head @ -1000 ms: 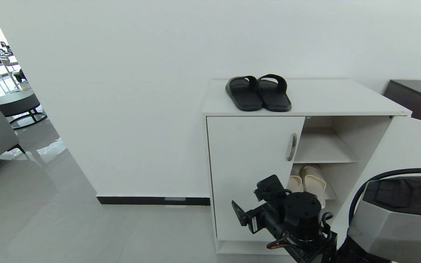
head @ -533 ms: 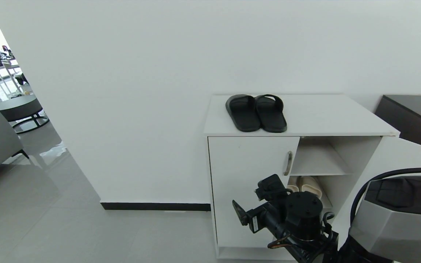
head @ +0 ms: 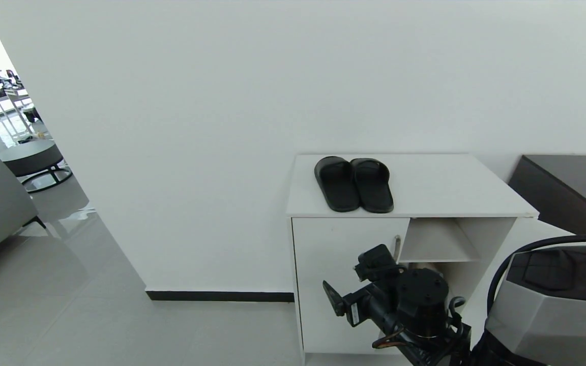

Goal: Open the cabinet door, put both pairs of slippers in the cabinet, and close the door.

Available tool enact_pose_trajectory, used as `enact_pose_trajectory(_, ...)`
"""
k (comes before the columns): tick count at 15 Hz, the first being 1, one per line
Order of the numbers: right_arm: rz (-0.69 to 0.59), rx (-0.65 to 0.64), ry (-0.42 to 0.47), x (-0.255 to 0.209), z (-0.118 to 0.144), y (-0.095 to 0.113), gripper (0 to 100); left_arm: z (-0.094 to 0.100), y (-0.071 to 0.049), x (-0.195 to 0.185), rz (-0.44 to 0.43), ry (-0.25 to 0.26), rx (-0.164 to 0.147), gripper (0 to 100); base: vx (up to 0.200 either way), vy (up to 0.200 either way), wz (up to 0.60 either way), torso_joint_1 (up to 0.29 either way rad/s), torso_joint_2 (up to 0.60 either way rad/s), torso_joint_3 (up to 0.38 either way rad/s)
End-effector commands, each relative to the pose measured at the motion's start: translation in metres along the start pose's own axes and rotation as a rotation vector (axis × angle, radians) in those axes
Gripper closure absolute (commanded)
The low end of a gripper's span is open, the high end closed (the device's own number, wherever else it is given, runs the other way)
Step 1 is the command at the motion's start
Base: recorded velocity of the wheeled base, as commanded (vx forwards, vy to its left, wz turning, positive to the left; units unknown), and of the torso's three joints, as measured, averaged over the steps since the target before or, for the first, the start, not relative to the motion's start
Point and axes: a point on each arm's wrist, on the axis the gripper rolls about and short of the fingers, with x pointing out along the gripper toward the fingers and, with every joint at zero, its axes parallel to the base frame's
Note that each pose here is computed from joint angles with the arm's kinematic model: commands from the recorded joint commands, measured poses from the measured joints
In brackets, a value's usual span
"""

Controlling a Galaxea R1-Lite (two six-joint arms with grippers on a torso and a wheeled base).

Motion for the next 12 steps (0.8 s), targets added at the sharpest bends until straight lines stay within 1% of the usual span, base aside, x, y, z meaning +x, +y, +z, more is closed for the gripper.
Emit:
enact_pose_trajectory(1, 0.0, 0.0, 0.0, 0.0, -0.001, 0.0, 0, 0.0, 0.0, 0.0, 0.0, 0.001, 0.0, 100, 0.0, 0.0, 0.0, 0.3, -0.58, -0.29)
enact_pose_trajectory(3, 0.005, 0.02, -0.035, -0.001, 0.002, -0.001, 0, 0.0, 0.0, 0.0, 0.0, 0.001, 0.007, 100, 0.0, 0.0, 0.0, 0.234, -0.45, -0.224)
enact_pose_trajectory(4, 0.031, 0.017, -0.043, -0.005, -0.001, -0.003, 0, 0.0, 0.0, 0.0, 0.0, 0.001, 0.013, 100, 0.0, 0.0, 0.0, 0.198, -0.39, -0.198)
enact_pose_trajectory(5, 0.083, -0.006, -0.038, -0.008, -0.009, -0.007, 0, 0.0, 0.0, 0.0, 0.0, 0.001, 0.012, 100, 0.0, 0.0, 0.0, 0.193, -0.38, -0.188)
enact_pose_trajectory(6, 0.08, -0.06, -0.022, -0.007, -0.014, -0.01, 0, 0.0, 0.0, 0.0, 0.0, 0.001, 0.013, 100, 0.0, 0.0, 0.0, 0.085, -0.17, -0.066)
enact_pose_trajectory(7, 0.07, -0.077, -0.022, -0.006, -0.015, -0.011, 0, 0.0, 0.0, 0.0, 0.0, 0.001, 0.013, 100, 0.0, 0.0, 0.0, 0.0, 0.0, 0.0)
enact_pose_trajectory(9, 0.075, -0.056, -0.018, -0.007, -0.015, -0.01, 0, 0.0, 0.0, 0.0, 0.0, 0.001, 0.013, 100, 0.0, 0.0, 0.0, 0.0, 0.0, 0.0)
enact_pose_trajectory(10, 0.054, -0.046, -0.055, -0.001, -0.006, -0.008, 0, 0.0, 0.0, 0.0, 0.0, 0.001, 0.013, 100, 0.0, 0.0, 0.0, 0.0, 0.0, 0.0)
enact_pose_trajectory(11, -0.054, -0.051, -0.016, 0.004, 0.006, -0.009, 0, 0.0, 0.0, 0.0, 0.0, 0.001, 0.015, 100, 0.0, 0.0, 0.0, 0.0, 0.0, 0.0)
enact_pose_trajectory(12, -0.101, -0.022, 0.028, 0.005, 0.02, -0.008, 0, 0.0, 0.0, 0.0, 0.0, 0.001, 0.015, 100, 0.0, 0.0, 0.0, 0.0, 0.0, 0.0)
